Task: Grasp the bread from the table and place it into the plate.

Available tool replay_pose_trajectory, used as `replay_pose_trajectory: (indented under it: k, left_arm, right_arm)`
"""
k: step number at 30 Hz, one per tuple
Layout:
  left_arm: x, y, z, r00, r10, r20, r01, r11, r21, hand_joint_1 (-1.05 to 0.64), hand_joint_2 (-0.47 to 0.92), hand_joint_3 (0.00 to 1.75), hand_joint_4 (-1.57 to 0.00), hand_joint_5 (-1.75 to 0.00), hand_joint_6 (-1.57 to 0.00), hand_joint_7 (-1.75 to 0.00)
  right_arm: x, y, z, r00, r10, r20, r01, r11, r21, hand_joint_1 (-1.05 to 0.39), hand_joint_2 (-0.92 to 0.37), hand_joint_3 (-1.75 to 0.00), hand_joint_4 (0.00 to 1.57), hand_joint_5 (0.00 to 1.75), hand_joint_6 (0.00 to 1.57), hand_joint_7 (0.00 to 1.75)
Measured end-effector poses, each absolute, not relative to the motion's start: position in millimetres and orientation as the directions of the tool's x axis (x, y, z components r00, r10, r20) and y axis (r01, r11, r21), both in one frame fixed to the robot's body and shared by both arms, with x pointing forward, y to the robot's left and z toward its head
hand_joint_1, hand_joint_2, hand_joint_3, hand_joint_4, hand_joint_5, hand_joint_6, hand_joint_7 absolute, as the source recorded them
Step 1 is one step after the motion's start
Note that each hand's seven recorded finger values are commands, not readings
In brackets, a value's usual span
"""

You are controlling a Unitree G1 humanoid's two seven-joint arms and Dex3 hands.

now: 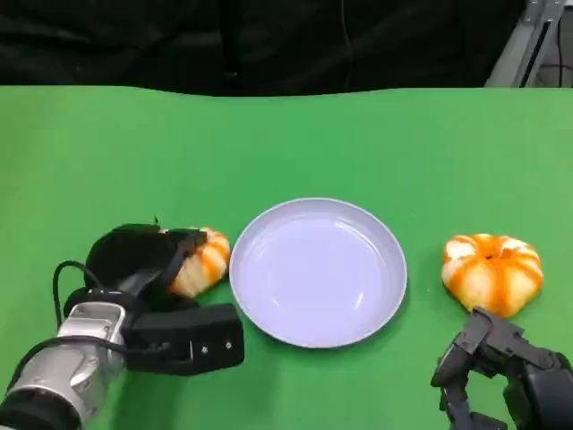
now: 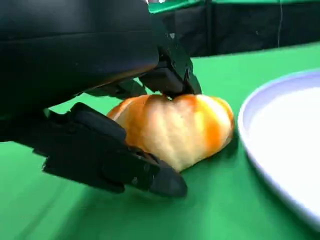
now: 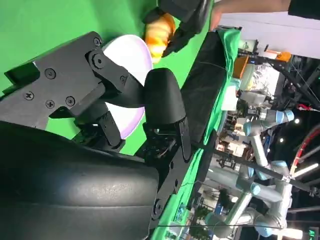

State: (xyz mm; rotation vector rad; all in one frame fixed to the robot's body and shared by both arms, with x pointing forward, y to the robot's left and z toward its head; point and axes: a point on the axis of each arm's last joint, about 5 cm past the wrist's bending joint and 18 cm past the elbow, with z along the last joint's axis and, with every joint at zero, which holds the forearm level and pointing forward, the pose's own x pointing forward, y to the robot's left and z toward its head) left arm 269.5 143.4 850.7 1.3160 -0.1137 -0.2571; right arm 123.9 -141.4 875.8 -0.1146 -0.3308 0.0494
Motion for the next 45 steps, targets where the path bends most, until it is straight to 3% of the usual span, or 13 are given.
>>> replay_pose_trajectory:
  k: [11, 13, 14, 21, 22, 23, 25, 26, 29, 33, 35, 37, 45]
  left_arm:
    - [268.3, 144.5, 848.0, 0.969, -0.241, -0.050, 0.112, 0.251, 0.962, -0.20, 0.92, 0.06, -0.95, -0.14, -0.82, -0.04]
    - [267.9, 144.6, 847.5, 0.970, -0.239, -0.032, 0.097, 0.266, 0.959, -0.09, 0.92, 0.05, -0.89, -1.07, -1.20, -0.10]
    - [267.3, 144.5, 846.8, 0.972, -0.236, 0.001, 0.071, 0.294, 0.953, -0.07, 0.92, 0.05, -0.86, -1.23, -1.25, -0.10]
    - [264.6, 144.8, 842.5, 0.973, -0.212, 0.090, -0.003, 0.378, 0.926, -0.06, 0.92, 0.05, -0.83, -1.40, -1.31, -0.08]
    - [264.4, 144.7, 842.1, 0.973, -0.212, 0.091, -0.004, 0.379, 0.925, -0.06, 0.90, 0.10, -0.77, -1.61, -1.07, -0.80]
    - [264.4, 144.8, 842.1, 0.973, -0.211, 0.093, -0.006, 0.382, 0.924, -0.05, 0.90, 0.12, -0.75, -1.67, -0.87, -1.24]
    - [264.9, 145.1, 843.1, 0.972, -0.204, 0.120, -0.030, 0.397, 0.917, -0.05, 0.90, 0.13, -0.74, -1.73, -0.70, -1.61]
    - [265.3, 145.5, 844.0, 0.971, -0.199, 0.133, -0.043, 0.403, 0.914, -0.05, 0.90, 0.13, -0.74, -1.74, -0.68, -1.65]
    - [265.9, 146.2, 844.8, 0.970, -0.192, 0.147, -0.057, 0.408, 0.911, -0.05, 0.90, 0.13, -0.74, -1.75, -0.66, -1.70]
    - [268.3, 145.2, 850.2, 0.966, -0.185, 0.179, -0.084, 0.431, 0.898, -0.05, 0.90, 0.18, -0.75, -1.75, -0.76, -1.56]
    - [271.3, 145.6, 856.2, 0.962, -0.172, 0.214, -0.116, 0.452, 0.884, -0.06, 0.71, 0.60, -0.75, -1.75, -0.75, -1.59]
    - [273.3, 146.3, 860.6, 0.958, -0.164, 0.237, -0.139, 0.460, 0.877, -0.05, 0.59, 0.81, -0.76, -1.75, -0.77, -1.58]
    - [276.1, 144.4, 870.0, 0.943, -0.168, 0.288, -0.179, 0.473, 0.863, -0.05, 0.55, 0.92, -0.78, -1.75, -0.79, -1.56]
  right_arm:
    - [124.0, -141.4, 875.7, 0.945, 0.067, 0.321, -0.030, 0.992, -0.121, -0.15, -0.54, -1.14, 0.80, 1.75, 0.73, 1.57]
    - [124.0, -141.4, 875.7, 0.945, 0.067, 0.321, -0.030, 0.992, -0.121, -0.15, -0.55, -1.14, 0.81, 1.75, 0.73, 1.57]
    - [124.0, -141.5, 875.7, 0.945, 0.067, 0.321, -0.030, 0.992, -0.121, -0.15, -0.55, -1.14, 0.81, 1.75, 0.73, 1.57]
    - [124.2, -141.4, 875.8, 0.944, 0.067, 0.322, -0.030, 0.992, -0.120, -0.14, -0.56, -1.12, 0.81, 1.75, 0.73, 1.57]
    - [124.2, -141.4, 875.8, 0.944, 0.067, 0.322, -0.030, 0.992, -0.120, -0.14, -0.56, -1.12, 0.81, 1.75, 0.73, 1.57]
    - [124.2, -141.4, 875.9, 0.944, 0.067, 0.322, -0.030, 0.992, -0.120, -0.14, -0.56, -1.12, 0.81, 1.75, 0.73, 1.57]
    - [124.2, -141.4, 875.9, 0.944, 0.068, 0.322, -0.030, 0.992, -0.120, -0.14, -0.55, -1.13, 0.81, 1.75, 0.73, 1.57]
    - [124.2, -141.5, 875.9, 0.944, 0.068, 0.322, -0.031, 0.992, -0.120, -0.14, -0.55, -1.13, 0.81, 1.75, 0.73, 1.57]
    - [124.2, -141.5, 875.9, 0.944, 0.069, 0.322, -0.032, 0.992, -0.121, -0.14, -0.55, -1.13, 0.81, 1.75, 0.73, 1.57]
    - [124.3, -141.5, 875.9, 0.944, 0.070, 0.322, -0.033, 0.992, -0.121, -0.14, -0.55, -1.14, 0.80, 1.75, 0.72, 1.58]
    - [124.6, -141.5, 876.1, 0.943, 0.071, 0.324, -0.033, 0.992, -0.121, -0.14, -0.55, -1.14, 0.81, 1.75, 0.72, 1.59]
    - [124.8, -141.5, 876.2, 0.943, 0.071, 0.325, -0.033, 0.992, -0.121, -0.15, -0.54, -1.15, 0.81, 1.75, 0.72, 1.59]
    - [124.8, -141.9, 876.1, 0.943, 0.071, 0.326, -0.033, 0.992, -0.118, -0.14, -0.54, -1.15, 0.81, 1.75, 0.72, 1.59]
